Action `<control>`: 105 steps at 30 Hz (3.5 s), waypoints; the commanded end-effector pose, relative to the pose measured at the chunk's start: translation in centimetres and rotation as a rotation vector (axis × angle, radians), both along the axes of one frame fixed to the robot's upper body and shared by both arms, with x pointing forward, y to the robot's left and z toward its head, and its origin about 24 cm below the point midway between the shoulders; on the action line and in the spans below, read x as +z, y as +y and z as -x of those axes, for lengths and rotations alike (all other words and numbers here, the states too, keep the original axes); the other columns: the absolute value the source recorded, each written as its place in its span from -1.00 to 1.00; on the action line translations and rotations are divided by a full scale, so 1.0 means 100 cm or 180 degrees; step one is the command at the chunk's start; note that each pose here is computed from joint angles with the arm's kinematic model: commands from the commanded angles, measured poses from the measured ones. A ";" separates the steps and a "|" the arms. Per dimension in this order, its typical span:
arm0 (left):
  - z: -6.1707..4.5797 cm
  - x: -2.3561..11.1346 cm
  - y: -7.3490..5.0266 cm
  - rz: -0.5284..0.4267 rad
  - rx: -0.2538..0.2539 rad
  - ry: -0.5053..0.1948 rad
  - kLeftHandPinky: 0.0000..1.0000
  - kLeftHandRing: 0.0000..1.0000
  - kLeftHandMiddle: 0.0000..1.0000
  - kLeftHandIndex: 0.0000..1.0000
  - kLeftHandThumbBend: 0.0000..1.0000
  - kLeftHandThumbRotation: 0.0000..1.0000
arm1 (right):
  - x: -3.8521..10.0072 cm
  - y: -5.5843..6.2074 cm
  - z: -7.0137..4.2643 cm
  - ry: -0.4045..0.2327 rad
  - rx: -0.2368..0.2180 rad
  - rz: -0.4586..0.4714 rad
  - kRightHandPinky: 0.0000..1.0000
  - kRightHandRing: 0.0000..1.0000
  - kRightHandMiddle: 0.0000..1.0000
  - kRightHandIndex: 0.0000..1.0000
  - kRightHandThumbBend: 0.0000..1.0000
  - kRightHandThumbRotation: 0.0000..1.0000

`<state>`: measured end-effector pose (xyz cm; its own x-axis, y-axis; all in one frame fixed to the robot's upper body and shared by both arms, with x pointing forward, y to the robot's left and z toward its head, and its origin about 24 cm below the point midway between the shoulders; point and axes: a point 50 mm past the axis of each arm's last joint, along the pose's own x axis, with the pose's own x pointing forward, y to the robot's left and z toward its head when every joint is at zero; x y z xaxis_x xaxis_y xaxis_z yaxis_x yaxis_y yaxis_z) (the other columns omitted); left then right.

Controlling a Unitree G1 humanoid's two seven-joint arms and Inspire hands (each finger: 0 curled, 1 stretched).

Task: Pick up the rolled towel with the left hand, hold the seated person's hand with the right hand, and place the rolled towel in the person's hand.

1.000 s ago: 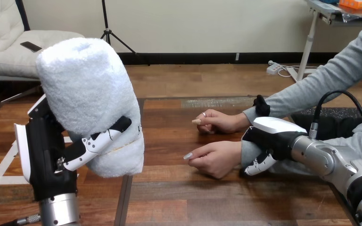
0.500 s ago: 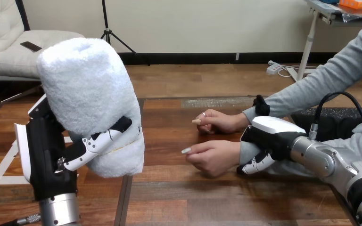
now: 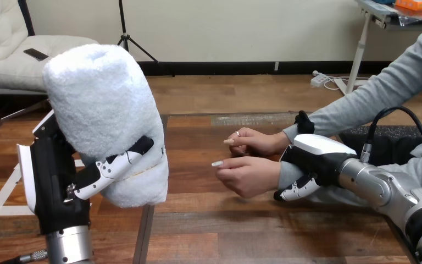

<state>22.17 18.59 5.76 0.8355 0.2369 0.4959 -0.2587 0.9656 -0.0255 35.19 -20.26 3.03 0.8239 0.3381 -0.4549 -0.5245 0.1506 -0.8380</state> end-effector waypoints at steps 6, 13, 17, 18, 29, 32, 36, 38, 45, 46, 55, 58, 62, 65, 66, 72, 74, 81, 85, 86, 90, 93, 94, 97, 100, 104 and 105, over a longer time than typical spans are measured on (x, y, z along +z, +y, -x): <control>-0.010 0.017 -0.005 -0.0015 -0.0089 -0.0297 -0.41 -0.32 -0.19 -0.12 0.18 -1.00 | 0.004 0.004 -0.002 -0.0088 -0.0039 -0.0234 -0.58 -0.49 -0.38 -0.39 -0.05 -0.48; -0.010 0.017 -0.005 -0.0026 -0.0082 -0.0278 -0.41 -0.32 -0.19 -0.12 0.18 -1.00 | 0.005 0.003 -0.002 -0.0095 -0.0041 -0.0269 -0.60 -0.52 -0.40 -0.40 -0.06 -0.52; -0.009 0.016 -0.006 -0.0023 -0.0083 -0.0268 -0.41 -0.32 -0.18 -0.12 0.18 -1.00 | 0.006 0.003 -0.002 -0.0112 -0.0030 -0.0287 -0.63 -0.54 -0.43 -0.42 -0.07 -0.54; -0.009 0.016 -0.006 -0.0021 -0.0085 -0.0266 -0.41 -0.32 -0.18 -0.12 0.18 -1.00 | 0.007 0.003 -0.002 -0.0117 -0.0028 -0.0291 -0.64 -0.55 -0.44 -0.42 -0.07 -0.54; -0.010 0.015 -0.006 -0.0025 -0.0090 -0.0259 -0.41 -0.31 -0.18 -0.11 0.17 -1.00 | 0.012 0.002 -0.003 -0.0179 0.0011 -0.0369 -0.69 -0.60 -0.49 -0.46 -0.06 -0.54; -0.010 0.015 -0.006 -0.0027 -0.0089 -0.0258 -0.41 -0.31 -0.18 -0.11 0.17 -1.00 | 0.014 0.002 -0.004 -0.0187 0.0018 -0.0373 -0.69 -0.60 -0.49 -0.46 -0.06 -0.55; -0.010 0.015 -0.006 -0.0031 -0.0087 -0.0253 -0.41 -0.32 -0.18 -0.11 0.17 -1.00 | 0.016 0.002 -0.005 -0.0201 0.0017 -0.0405 -0.70 -0.61 -0.50 -0.47 -0.06 -0.55; -0.011 0.015 -0.006 -0.0028 -0.0087 -0.0249 -0.42 -0.32 -0.19 -0.11 0.17 -1.00 | 0.017 0.002 -0.005 -0.0207 0.0018 -0.0420 -0.70 -0.62 -0.51 -0.48 -0.05 -0.56; -0.011 0.014 -0.005 -0.0012 -0.0098 -0.0238 -0.43 -0.33 -0.19 -0.12 0.17 -1.00 | 0.022 0.003 -0.007 -0.0268 0.0062 -0.0485 -0.72 -0.64 -0.52 -0.51 -0.05 -0.58; -0.011 0.014 -0.005 -0.0010 -0.0100 -0.0236 -0.43 -0.33 -0.19 -0.12 0.17 -1.00 | 0.023 0.003 -0.007 -0.0276 0.0068 -0.0491 -0.72 -0.64 -0.53 -0.51 -0.05 -0.59; -0.015 0.012 -0.005 -0.0059 -0.0095 -0.0225 -0.40 -0.32 -0.19 -0.12 0.15 -1.00 | 0.028 0.004 -0.008 -0.0313 0.0126 -0.0545 -0.70 -0.62 -0.51 -0.50 -0.04 -0.59; -0.017 0.012 -0.005 -0.0095 -0.0077 -0.0217 -0.39 -0.32 -0.19 -0.12 0.16 -1.00 | 0.029 0.005 -0.008 -0.0326 0.0149 -0.0556 -0.69 -0.61 -0.49 -0.49 -0.03 -0.59; -0.019 0.011 -0.005 -0.0121 -0.0072 -0.0209 -0.38 -0.31 -0.19 -0.12 0.17 -1.00 | 0.029 0.006 -0.009 -0.0329 0.0158 -0.0555 -0.68 -0.59 -0.48 -0.47 -0.02 -0.60; -0.022 0.011 -0.006 -0.0160 -0.0074 -0.0214 -0.38 -0.31 -0.19 -0.12 0.16 -1.00 | 0.029 0.007 -0.008 -0.0334 0.0161 -0.0562 -0.67 -0.59 -0.47 -0.47 -0.01 -0.61; -0.023 0.011 -0.006 -0.0171 -0.0071 -0.0214 -0.38 -0.31 -0.19 -0.12 0.17 -1.00 | 0.029 0.007 -0.008 -0.0337 0.0164 -0.0567 -0.67 -0.59 -0.47 -0.46 -0.01 -0.61; -0.031 0.012 -0.008 -0.0181 -0.0064 -0.0233 -0.39 -0.32 -0.20 -0.14 0.18 -1.00 | 0.029 0.008 -0.008 -0.0338 0.0179 -0.0578 -0.67 -0.58 -0.47 -0.46 -0.01 -0.61; -0.033 0.012 -0.009 -0.0186 -0.0071 -0.0247 -0.39 -0.33 -0.21 -0.14 0.18 -1.00 | 0.029 0.008 -0.008 -0.0337 0.0181 -0.0583 -0.67 -0.58 -0.47 -0.46 -0.01 -0.62; -0.042 0.012 -0.012 -0.0201 -0.0086 -0.0260 -0.41 -0.34 -0.22 -0.16 0.16 -1.00 | 0.029 0.008 -0.008 -0.0337 0.0187 -0.0585 -0.66 -0.58 -0.47 -0.46 -0.01 -0.63; -0.050 0.011 -0.013 -0.0236 -0.0088 -0.0240 -0.42 -0.35 -0.23 -0.17 0.14 -1.00 | 0.029 0.008 -0.008 -0.0330 0.0191 -0.0593 -0.67 -0.59 -0.47 -0.47 -0.01 -0.62; -0.052 0.011 -0.013 -0.0253 -0.0090 -0.0230 -0.42 -0.35 -0.23 -0.17 0.14 -1.00 | 0.029 0.008 -0.008 -0.0331 0.0193 -0.0595 -0.67 -0.59 -0.47 -0.47 -0.01 -0.62; -0.059 0.010 -0.014 -0.0291 -0.0095 -0.0208 -0.43 -0.36 -0.23 -0.17 0.13 -1.00 | 0.029 0.008 -0.008 -0.0333 0.0198 -0.0595 -0.67 -0.59 -0.48 -0.46 0.00 -0.62; -0.062 0.009 -0.015 -0.0301 -0.0096 -0.0194 -0.42 -0.35 -0.22 -0.17 0.13 -1.00 | 0.029 0.008 -0.008 -0.0334 0.0201 -0.0592 -0.67 -0.59 -0.48 -0.47 0.00 -0.62; -0.064 0.009 -0.015 -0.0302 -0.0096 -0.0186 -0.42 -0.35 -0.23 -0.17 0.12 -1.00 | 0.029 0.008 -0.008 -0.0334 0.0203 -0.0590 -0.67 -0.59 -0.48 -0.47 0.00 -0.62; -0.068 0.008 -0.016 -0.0307 -0.0103 -0.0155 -0.41 -0.34 -0.23 -0.17 0.12 -1.00 | 0.030 0.008 -0.008 -0.0340 0.0213 -0.0580 -0.67 -0.59 -0.48 -0.47 0.00 -0.60; -0.075 0.007 -0.017 -0.0299 -0.0129 -0.0103 -0.41 -0.34 -0.23 -0.18 0.11 -1.00 | 0.030 0.008 -0.008 -0.0340 0.0214 -0.0578 -0.67 -0.59 -0.47 -0.47 0.00 -0.59; -0.080 0.007 -0.018 -0.0302 -0.0139 -0.0067 -0.41 -0.34 -0.23 -0.18 0.10 -1.00 | 0.031 0.008 -0.008 -0.0344 0.0225 -0.0586 -0.66 -0.58 -0.47 -0.47 -0.01 -0.57; -0.082 0.007 -0.018 -0.0317 -0.0137 -0.0047 -0.41 -0.34 -0.23 -0.18 0.10 -1.00 | 0.031 0.008 -0.008 -0.0351 0.0234 -0.0595 -0.66 -0.58 -0.47 -0.47 -0.01 -0.57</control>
<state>27.14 17.37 2.62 0.8995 0.1962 0.3903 -0.2414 0.9679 0.0697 34.84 -20.73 3.72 0.8173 0.4081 -0.4069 -0.5224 0.2268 -0.8220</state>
